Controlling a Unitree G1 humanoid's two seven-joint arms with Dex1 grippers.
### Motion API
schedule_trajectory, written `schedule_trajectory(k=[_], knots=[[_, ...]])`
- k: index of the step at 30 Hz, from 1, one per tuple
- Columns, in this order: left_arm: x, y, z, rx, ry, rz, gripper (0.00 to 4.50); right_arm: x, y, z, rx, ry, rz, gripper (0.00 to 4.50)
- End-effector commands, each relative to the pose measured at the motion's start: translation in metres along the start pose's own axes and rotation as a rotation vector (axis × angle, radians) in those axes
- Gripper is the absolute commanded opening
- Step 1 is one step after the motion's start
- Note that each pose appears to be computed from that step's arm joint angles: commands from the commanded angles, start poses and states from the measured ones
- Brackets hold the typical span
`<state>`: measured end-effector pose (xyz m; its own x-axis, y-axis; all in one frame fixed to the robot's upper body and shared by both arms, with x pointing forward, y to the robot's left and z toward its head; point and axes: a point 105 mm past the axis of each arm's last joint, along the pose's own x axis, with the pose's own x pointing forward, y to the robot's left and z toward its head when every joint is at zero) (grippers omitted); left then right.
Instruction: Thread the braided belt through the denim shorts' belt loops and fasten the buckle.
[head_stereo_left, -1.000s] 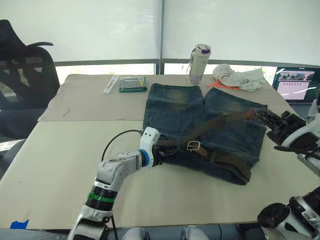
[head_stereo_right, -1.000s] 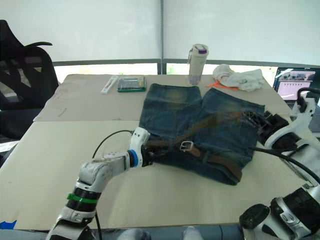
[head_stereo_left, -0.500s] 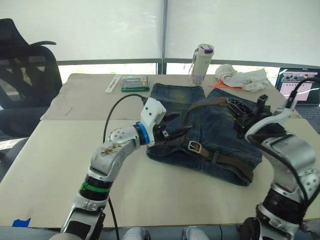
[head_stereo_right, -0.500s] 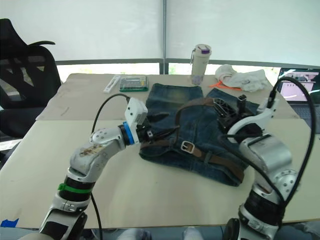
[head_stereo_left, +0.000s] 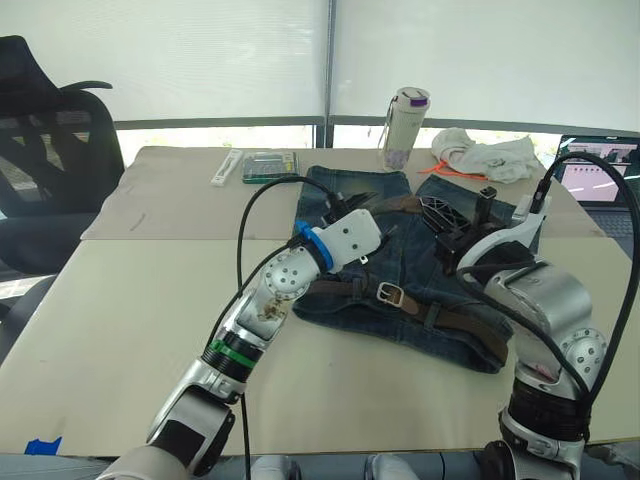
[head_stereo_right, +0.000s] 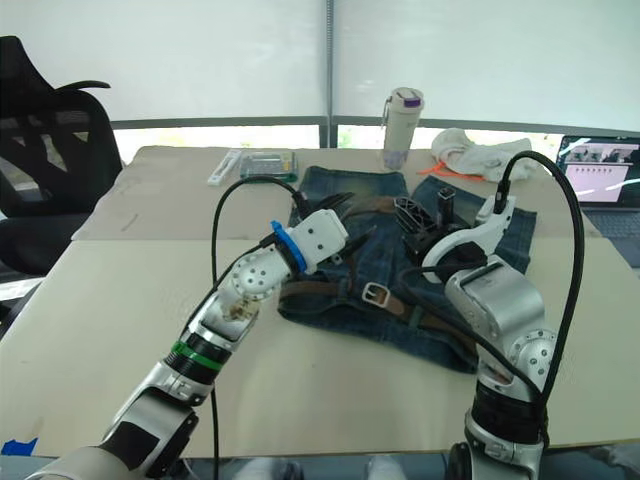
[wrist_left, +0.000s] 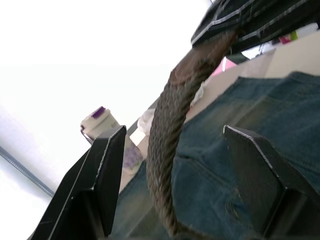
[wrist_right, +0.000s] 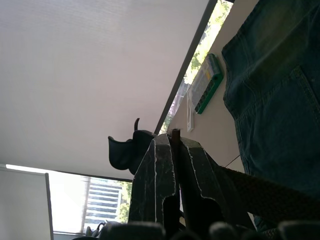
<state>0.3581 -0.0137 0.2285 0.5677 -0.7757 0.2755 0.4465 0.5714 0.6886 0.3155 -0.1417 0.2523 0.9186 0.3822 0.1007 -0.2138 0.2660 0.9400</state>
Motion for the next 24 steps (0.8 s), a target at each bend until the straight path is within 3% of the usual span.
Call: schedule_trajectory(k=[1,7,10,12,14,17,20,24], knots=[[0.001,0.011,0.018,0.051,-0.087,0.039,2.16,-0.004,0.007,-0.001,0.002,-0.008,0.043,0.0],[0.0,0.01,0.012,0.041,-0.07,0.042,0.18,-0.006,0.003,-0.001,0.005,-0.015,0.04,0.0],[-0.002,0.009,0.008,0.021,-0.049,0.043,0.03,-0.009,0.005,-0.004,-0.031,-0.003,0.065,0.0],[-0.005,0.008,0.001,-0.005,-0.02,0.038,0.0,-0.011,0.009,-0.005,-0.074,0.005,0.09,0.8],[-0.009,0.009,-0.007,-0.041,0.013,0.039,0.0,-0.013,0.008,-0.002,-0.152,-0.003,0.089,1.29],[-0.014,0.011,-0.021,-0.185,0.075,0.051,0.0,-0.018,-0.003,0.006,-0.542,-0.014,0.039,2.42],[-0.019,0.008,-0.031,-0.264,0.129,0.029,0.0,-0.019,-0.034,-0.006,-0.992,0.127,-0.074,3.41],[-0.025,0.007,-0.044,-0.222,0.203,-0.008,0.0,-0.021,-0.073,-0.023,-1.446,0.318,-0.135,3.41]])
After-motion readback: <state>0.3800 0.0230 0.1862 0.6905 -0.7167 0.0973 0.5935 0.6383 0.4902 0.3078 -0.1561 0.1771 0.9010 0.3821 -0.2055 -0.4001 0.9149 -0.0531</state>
